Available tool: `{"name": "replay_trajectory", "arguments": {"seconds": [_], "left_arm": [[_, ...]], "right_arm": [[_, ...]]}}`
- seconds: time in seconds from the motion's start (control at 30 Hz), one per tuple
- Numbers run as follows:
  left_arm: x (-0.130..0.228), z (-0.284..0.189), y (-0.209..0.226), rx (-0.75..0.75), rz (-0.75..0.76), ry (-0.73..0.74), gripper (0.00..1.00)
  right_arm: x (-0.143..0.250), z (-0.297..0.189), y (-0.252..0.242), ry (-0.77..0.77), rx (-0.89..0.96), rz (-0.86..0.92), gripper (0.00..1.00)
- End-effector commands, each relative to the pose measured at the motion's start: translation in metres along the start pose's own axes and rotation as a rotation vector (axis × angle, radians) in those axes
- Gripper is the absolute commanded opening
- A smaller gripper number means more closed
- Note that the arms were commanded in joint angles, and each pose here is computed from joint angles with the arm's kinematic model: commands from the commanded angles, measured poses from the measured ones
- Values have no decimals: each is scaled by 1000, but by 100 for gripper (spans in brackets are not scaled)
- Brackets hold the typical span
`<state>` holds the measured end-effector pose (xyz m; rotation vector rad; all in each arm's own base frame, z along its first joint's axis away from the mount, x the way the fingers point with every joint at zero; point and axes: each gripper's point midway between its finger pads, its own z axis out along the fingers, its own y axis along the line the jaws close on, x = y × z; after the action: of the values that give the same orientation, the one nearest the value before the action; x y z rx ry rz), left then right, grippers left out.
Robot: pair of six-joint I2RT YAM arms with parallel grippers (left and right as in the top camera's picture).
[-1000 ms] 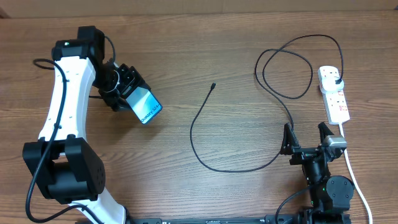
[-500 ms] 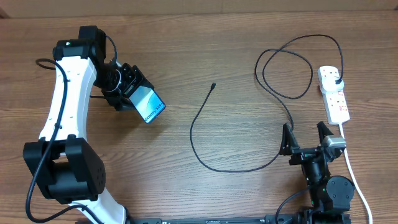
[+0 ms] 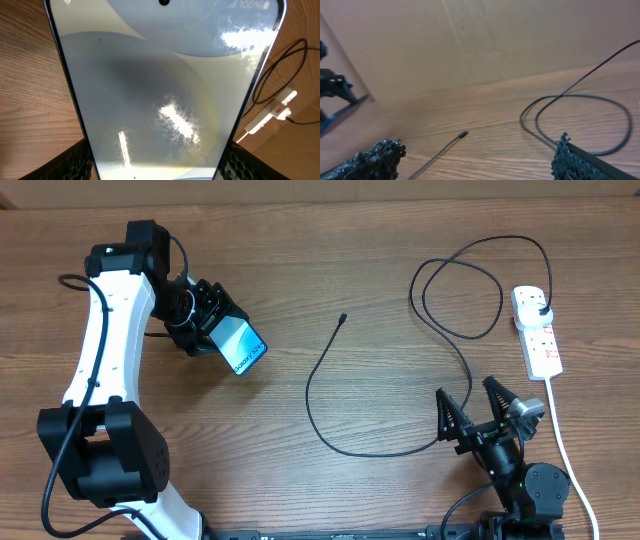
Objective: Plug charger to phone and switch on socket
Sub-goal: 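Move the right gripper toward the black cable's USB-C end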
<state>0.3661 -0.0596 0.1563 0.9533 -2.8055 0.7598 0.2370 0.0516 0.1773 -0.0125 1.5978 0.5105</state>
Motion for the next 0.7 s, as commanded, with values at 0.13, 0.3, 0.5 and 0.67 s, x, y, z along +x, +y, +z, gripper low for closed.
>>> {"name": "replay_trajectory", "arguments": {"seconds": [0.13,0.3,0.5,0.67], "left_arm": [[3,-11,-13,54,21,-12,66],[3,-11,-13,53,20,-12,66],[3,-11,-13,54,18,-12,66],[3,-11,-13,55,10,-12,66]], "right_arm": [[-3,-4,30,37,-150,114,100],[3,-6,39,104,-193,141,100],[-10,-5,44,148,-178,165,100],[-26,2,47,221,-154,204,100]]}}
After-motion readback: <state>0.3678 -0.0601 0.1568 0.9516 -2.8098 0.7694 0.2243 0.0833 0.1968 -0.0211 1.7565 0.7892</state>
